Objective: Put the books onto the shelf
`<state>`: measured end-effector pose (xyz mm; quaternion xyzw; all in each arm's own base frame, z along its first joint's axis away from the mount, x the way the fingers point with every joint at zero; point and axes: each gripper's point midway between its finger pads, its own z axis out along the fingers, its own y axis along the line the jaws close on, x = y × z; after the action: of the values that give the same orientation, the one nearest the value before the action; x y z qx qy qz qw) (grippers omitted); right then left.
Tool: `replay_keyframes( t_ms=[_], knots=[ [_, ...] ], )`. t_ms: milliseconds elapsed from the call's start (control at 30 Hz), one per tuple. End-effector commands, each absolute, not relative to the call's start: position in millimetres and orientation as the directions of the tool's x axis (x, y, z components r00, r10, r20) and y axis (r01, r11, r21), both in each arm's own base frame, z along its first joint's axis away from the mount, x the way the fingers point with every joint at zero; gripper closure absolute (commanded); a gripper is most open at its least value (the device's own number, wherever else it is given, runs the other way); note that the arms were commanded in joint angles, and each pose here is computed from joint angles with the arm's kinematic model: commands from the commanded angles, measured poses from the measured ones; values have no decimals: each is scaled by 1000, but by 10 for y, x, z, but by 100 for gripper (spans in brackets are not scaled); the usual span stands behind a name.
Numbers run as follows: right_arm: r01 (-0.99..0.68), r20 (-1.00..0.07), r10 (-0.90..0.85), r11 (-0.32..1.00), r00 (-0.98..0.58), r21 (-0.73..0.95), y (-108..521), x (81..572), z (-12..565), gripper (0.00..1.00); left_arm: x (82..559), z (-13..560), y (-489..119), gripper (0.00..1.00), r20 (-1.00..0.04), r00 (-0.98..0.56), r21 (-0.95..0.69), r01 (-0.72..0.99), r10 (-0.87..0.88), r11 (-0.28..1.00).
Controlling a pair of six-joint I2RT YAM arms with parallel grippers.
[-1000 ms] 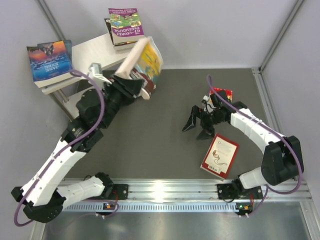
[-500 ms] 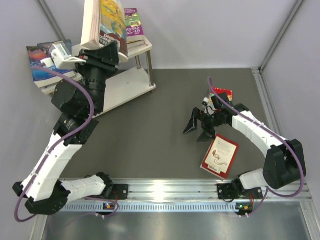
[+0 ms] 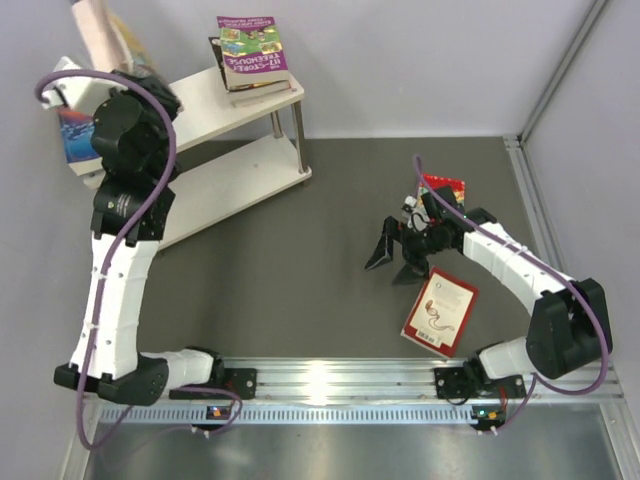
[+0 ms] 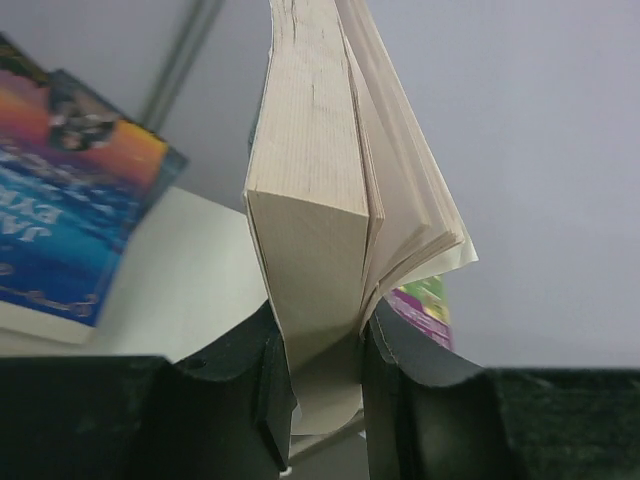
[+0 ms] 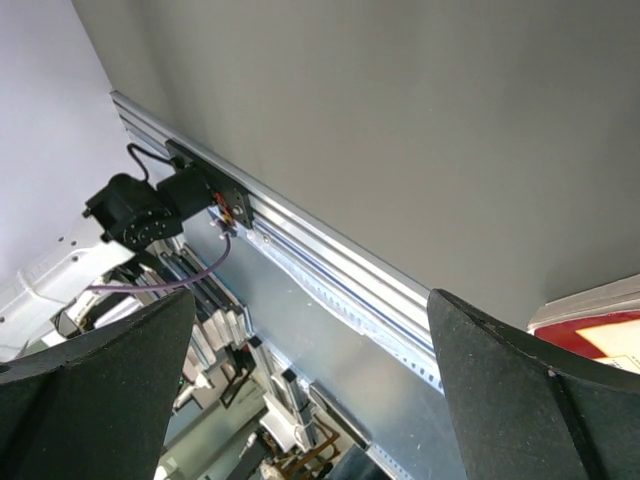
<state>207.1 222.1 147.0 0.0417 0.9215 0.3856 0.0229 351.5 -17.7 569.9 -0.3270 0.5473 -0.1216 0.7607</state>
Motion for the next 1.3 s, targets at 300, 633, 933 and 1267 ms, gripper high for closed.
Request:
replay_keyframes(
  t_ms=[300, 633, 933, 1267],
  knots=[
    [18, -27, 56, 685, -998, 729, 2279, 2005, 1452, 2, 3193, 5651, 888, 100, -297, 557, -878, 160, -776, 450],
    [32, -15, 62, 690, -998, 723, 2294, 2050, 1414, 2, 3147, 5528, 1311, 100, -119, 565, -883, 316, -816, 347],
    [47, -15, 84, 693, -996, 720, 2322, 2143, 1432, 2, 3342, 5430, 1339, 100, -38, 459, -876, 411, -888, 250],
    [67, -6, 105, 680, -994, 730, 2386, 2150, 1381, 2, 3483, 5275, 1461, 100, 24, 453, -921, 357, -891, 157]
  ],
)
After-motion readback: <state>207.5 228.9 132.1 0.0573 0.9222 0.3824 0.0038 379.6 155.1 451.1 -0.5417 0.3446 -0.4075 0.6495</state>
